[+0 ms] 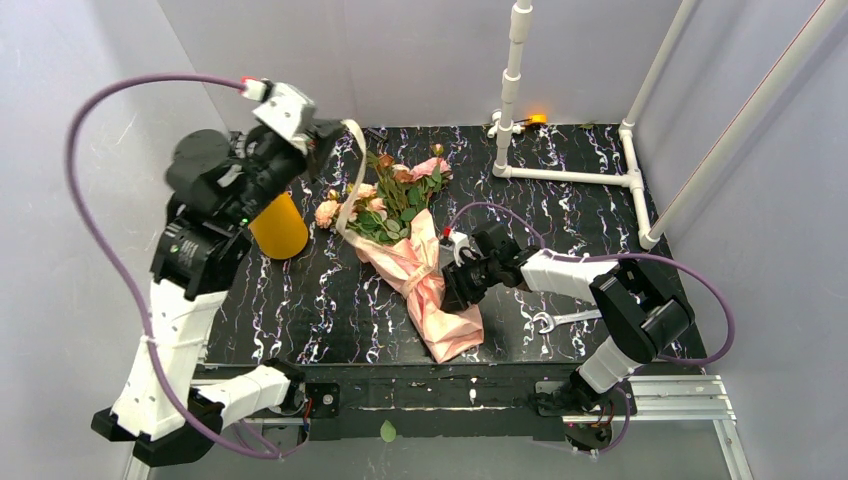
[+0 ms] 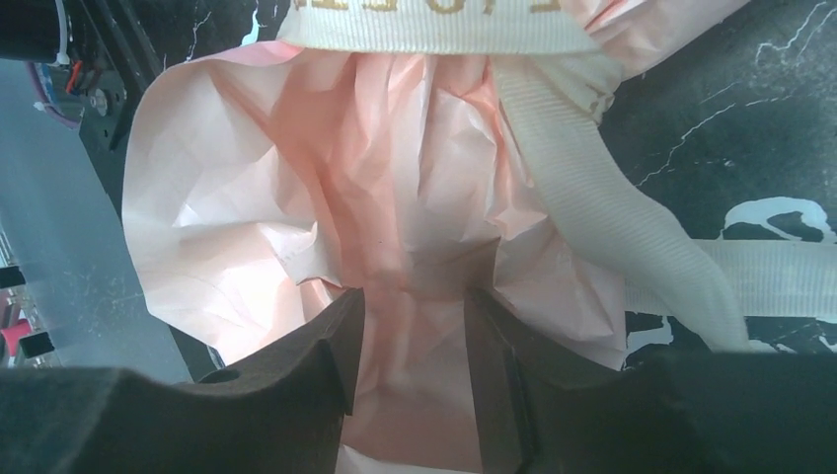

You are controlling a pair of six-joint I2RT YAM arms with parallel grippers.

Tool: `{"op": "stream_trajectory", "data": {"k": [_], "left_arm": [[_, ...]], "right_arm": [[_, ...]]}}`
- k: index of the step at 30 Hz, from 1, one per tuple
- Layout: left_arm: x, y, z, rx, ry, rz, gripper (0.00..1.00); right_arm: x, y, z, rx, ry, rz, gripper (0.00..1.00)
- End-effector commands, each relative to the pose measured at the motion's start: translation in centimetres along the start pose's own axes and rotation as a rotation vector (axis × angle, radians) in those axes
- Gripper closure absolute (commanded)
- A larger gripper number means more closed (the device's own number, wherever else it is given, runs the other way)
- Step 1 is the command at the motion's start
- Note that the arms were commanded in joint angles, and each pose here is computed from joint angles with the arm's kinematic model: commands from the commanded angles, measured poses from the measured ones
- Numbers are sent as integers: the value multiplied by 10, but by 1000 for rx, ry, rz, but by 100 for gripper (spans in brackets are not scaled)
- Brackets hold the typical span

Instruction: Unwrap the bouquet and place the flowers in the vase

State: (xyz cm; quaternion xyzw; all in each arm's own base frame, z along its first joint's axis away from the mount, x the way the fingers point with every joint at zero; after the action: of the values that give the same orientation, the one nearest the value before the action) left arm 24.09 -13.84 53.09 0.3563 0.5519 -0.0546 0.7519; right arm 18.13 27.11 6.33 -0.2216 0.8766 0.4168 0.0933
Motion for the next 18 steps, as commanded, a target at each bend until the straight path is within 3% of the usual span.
{"op": "stream_trajectory", "data": {"k": [1,11,14,18], "left_arm": [[46,-42,2,173,112,-90,100],[176,-129,-25,399,459,-251,100],[218,-142,-34,418,565,-205,100],[244,-149,-35,469,636,-124,98]], "right_arm": [[-22,15,-13,5,-51,-75,48],[-52,51,-40,-36,-115,-156,44],[-61,55,-50,-38,-141,-151,44],[-76,50,-64,-19,-200,-123,44]]}}
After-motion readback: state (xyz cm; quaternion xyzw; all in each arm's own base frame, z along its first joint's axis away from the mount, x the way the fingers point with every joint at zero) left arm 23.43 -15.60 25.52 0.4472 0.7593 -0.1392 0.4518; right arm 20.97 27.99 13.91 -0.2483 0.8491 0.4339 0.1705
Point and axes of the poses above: each gripper's point midway between its finger pads, its own z axis out along the fingers, its own y axis along the line the jaws close on, x = y × z, the point moved 3 cm from there along -z, back along the fingers, and after that the axes turned 15 degrees about z, right-handed, at the moved point
